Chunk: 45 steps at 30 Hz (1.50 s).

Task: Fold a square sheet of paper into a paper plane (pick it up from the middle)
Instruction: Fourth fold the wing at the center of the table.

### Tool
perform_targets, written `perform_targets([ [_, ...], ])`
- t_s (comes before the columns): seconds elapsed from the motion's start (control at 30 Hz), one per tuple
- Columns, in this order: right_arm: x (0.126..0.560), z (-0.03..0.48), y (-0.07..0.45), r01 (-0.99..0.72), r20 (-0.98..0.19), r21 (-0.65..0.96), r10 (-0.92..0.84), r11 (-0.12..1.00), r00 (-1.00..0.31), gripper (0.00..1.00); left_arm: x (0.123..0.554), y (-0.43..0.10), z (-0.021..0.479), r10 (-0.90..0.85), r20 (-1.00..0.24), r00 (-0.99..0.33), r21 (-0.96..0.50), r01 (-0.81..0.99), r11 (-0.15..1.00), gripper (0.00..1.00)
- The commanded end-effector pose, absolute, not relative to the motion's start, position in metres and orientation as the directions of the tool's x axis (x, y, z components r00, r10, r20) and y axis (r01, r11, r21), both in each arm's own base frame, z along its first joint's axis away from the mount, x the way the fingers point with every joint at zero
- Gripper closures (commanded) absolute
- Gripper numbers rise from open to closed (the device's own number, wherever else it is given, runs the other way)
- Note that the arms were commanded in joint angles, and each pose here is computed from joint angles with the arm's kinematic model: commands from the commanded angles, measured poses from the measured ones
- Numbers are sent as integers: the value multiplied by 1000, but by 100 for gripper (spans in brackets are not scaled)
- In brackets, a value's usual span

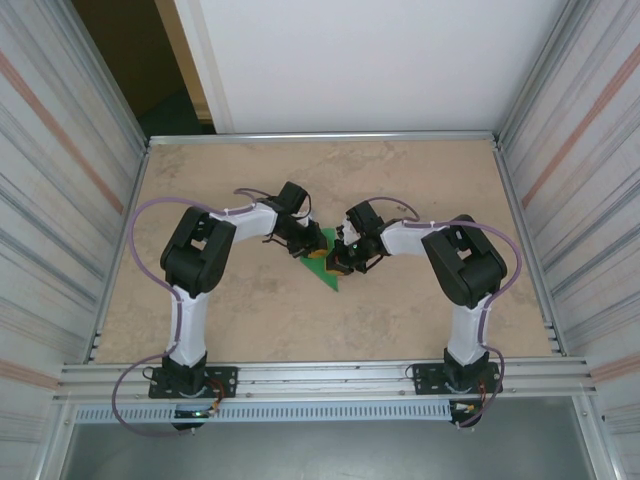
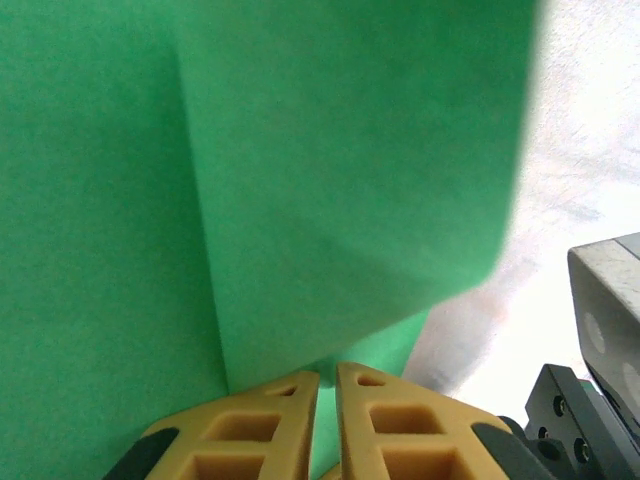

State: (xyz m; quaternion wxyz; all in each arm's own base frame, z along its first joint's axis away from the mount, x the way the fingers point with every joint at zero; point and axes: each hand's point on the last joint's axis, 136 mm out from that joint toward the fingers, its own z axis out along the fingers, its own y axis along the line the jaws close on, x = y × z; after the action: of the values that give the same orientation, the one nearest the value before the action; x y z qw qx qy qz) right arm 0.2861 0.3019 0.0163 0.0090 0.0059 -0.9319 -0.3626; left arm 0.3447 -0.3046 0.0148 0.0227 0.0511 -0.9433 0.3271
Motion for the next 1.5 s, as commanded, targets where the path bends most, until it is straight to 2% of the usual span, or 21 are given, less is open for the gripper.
perform_targets([
  [0.0,266,-1,290,33,81,630,-23,776,-996,99,305,-244,-73,-169,195,-966,-288,-221,932,83],
  [0.3,232,3,279,30,125,635,-63,772,-990,99,293,-224,-96,-191,219,-957,-182,-233,955,85],
  [0.57,189,-5,269,40,184,609,-92,792,-979,99,291,-221,-98,-188,222,-957,-172,-228,958,85],
  [0.7,180,0,261,49,175,607,-73,793,-982,99,291,-223,-97,-181,220,-959,-180,-222,958,85],
  [0.8,191,25,268,0,96,648,-81,762,-992,98,293,-225,-94,-176,218,-960,-191,-219,957,85],
  [0.9,221,57,271,-53,-30,676,-44,735,-999,98,295,-228,-89,-171,209,-963,-206,-214,955,85],
  [1.0,253,73,267,-55,-105,686,24,726,-994,98,298,-230,-84,-169,200,-965,-225,-213,951,85],
  [1.17,277,63,282,-41,-93,689,32,723,-995,97,300,-237,-77,-164,193,-967,-256,-211,943,86],
  [1.47,285,33,300,-39,-59,645,-1,763,-998,100,305,-245,-65,-160,182,-970,-301,-210,930,87],
])
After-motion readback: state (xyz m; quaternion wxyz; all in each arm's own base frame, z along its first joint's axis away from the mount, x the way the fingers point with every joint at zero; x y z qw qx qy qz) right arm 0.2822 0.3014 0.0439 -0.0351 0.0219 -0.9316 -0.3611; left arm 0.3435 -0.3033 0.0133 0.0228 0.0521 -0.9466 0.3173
